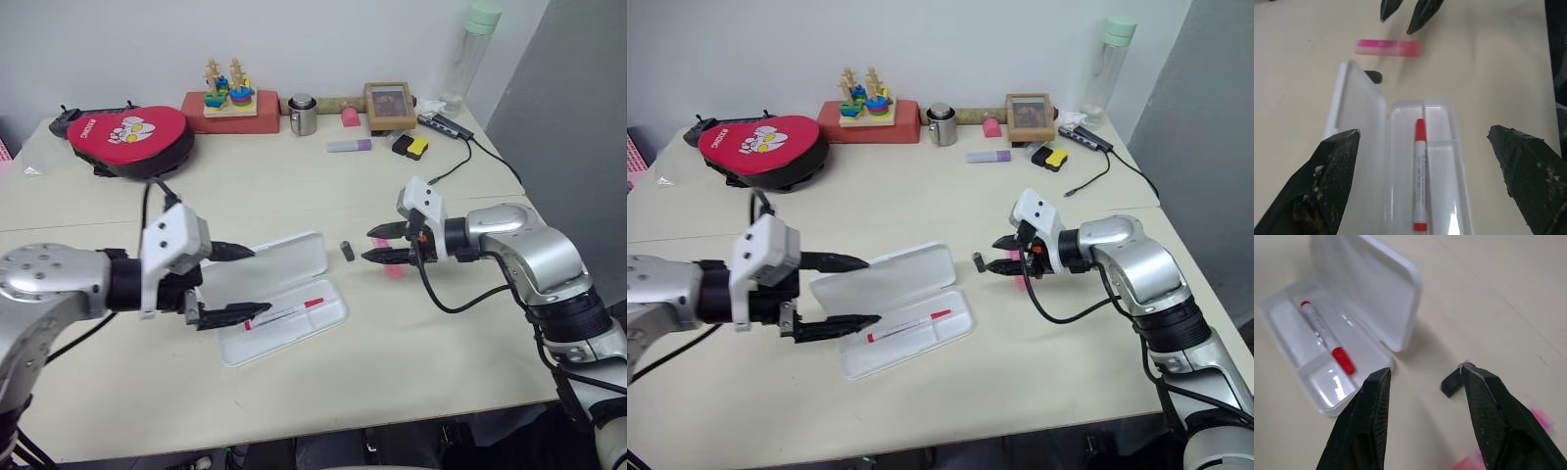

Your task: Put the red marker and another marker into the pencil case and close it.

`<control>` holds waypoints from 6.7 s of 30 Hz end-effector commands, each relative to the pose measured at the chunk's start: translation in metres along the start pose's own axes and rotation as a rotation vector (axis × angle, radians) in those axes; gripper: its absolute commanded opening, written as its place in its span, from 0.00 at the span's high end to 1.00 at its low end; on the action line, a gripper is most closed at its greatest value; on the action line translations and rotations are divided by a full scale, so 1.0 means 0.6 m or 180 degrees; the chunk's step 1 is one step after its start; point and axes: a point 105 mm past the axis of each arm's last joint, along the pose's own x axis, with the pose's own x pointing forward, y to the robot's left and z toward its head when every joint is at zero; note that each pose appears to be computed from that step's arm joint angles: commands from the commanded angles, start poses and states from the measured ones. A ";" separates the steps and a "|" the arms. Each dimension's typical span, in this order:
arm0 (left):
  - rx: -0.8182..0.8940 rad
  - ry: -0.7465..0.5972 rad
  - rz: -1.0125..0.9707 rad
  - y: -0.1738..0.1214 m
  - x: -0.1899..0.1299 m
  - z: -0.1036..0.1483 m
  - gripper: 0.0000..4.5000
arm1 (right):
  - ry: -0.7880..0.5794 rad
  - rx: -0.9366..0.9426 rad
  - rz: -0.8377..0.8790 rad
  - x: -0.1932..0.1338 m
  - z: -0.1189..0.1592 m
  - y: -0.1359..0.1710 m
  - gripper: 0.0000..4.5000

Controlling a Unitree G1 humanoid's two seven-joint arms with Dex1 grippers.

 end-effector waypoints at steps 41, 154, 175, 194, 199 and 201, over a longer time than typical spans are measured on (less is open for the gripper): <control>-0.0250 -0.0025 0.0573 0.016 -0.056 -0.012 0.00 | 0.0651 0.0697 -0.1019 0.016 -0.128 -0.060 0.41; -0.0047 -0.0020 -0.0044 0.008 -0.049 0.024 0.00 | -0.0132 -0.0293 -0.0068 0.059 0.014 0.001 0.01; -0.0017 0.0040 0.0004 0.004 -0.028 0.014 0.00 | 0.0221 0.0004 -0.0448 0.113 -0.082 -0.046 0.01; -0.0045 -0.0002 0.0113 0.008 -0.024 0.015 0.00 | 0.0263 -0.0137 -0.0442 0.101 -0.077 -0.052 0.89; -0.0076 -0.0017 0.0144 0.009 -0.023 0.013 0.00 | 0.0199 -0.0242 -0.0414 0.073 -0.061 -0.057 0.97; -0.0085 -0.0026 0.0145 0.009 -0.022 0.013 0.00 | 0.0178 -0.0267 -0.0378 0.060 -0.056 -0.056 0.97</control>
